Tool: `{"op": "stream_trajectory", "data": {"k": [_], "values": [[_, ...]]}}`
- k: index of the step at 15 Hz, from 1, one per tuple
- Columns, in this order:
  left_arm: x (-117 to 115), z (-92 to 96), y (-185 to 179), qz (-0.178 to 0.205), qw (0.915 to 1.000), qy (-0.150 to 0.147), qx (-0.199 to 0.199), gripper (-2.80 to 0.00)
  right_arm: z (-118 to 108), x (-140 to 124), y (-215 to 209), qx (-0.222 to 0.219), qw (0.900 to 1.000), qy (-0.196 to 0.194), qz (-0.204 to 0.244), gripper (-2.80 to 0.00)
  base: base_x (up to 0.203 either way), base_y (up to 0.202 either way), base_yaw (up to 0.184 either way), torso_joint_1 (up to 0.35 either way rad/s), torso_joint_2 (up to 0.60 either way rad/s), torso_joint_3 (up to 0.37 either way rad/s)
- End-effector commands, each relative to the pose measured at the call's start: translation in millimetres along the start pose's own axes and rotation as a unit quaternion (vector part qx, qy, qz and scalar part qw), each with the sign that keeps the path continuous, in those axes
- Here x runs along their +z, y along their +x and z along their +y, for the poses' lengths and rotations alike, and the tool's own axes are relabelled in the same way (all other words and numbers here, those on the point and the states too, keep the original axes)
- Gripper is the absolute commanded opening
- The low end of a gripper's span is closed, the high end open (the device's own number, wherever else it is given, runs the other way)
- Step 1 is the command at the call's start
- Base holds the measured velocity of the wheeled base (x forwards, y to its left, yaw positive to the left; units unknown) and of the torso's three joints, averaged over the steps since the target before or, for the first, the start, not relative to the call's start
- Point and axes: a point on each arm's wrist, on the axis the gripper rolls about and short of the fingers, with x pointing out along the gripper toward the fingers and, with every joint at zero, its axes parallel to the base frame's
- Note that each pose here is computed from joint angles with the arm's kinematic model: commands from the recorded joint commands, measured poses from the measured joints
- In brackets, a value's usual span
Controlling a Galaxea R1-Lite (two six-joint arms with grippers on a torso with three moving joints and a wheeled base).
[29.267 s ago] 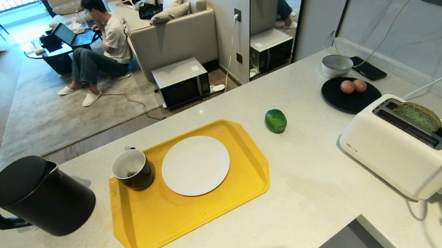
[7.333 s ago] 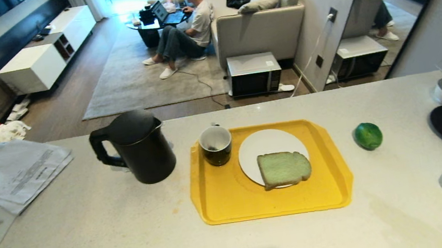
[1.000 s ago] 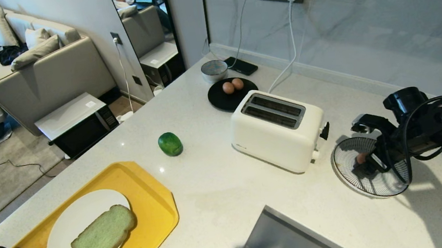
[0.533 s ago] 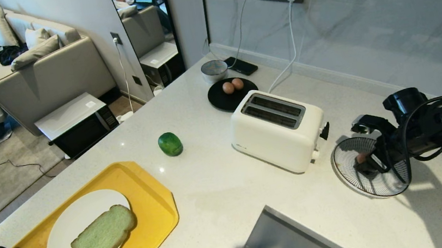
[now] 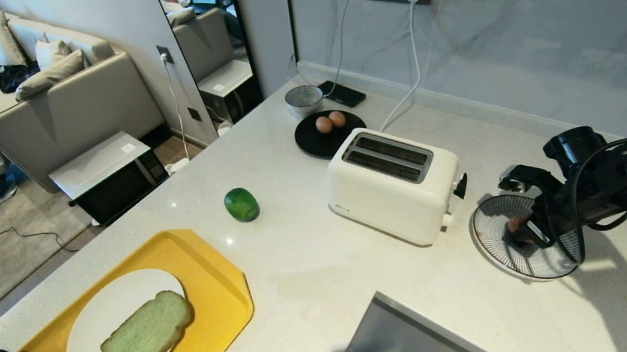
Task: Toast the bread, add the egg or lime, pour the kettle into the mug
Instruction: Pick up the egg, then put the egg in the bowl
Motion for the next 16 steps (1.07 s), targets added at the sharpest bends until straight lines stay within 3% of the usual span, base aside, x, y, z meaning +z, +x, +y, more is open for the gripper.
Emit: {"op": "stream_trajectory", "data": {"k": [1, 10, 16], "values": [[0, 0.0, 0, 0.000, 1.0000, 0.000, 0.000, -2.80, 0, 1, -3, -0.001, 1.000, -0.001, -0.003, -2.80, 0.000, 0.000, 0.000, 0.000, 0.00, 0.000], [0, 0.0, 0, 0.000, 1.0000, 0.000, 0.000, -2.80, -1, 11, -79, -0.073, 0.995, 0.005, -0.063, -2.80, 0.000, 0.000, 0.000, 0.000, 0.00, 0.000], [0, 0.0, 0, 0.000, 1.0000, 0.000, 0.000, -2.80, 14, -2, -149, -0.111, 0.986, 0.011, -0.121, -2.80, 0.000, 0.000, 0.000, 0.000, 0.00, 0.000]]}}
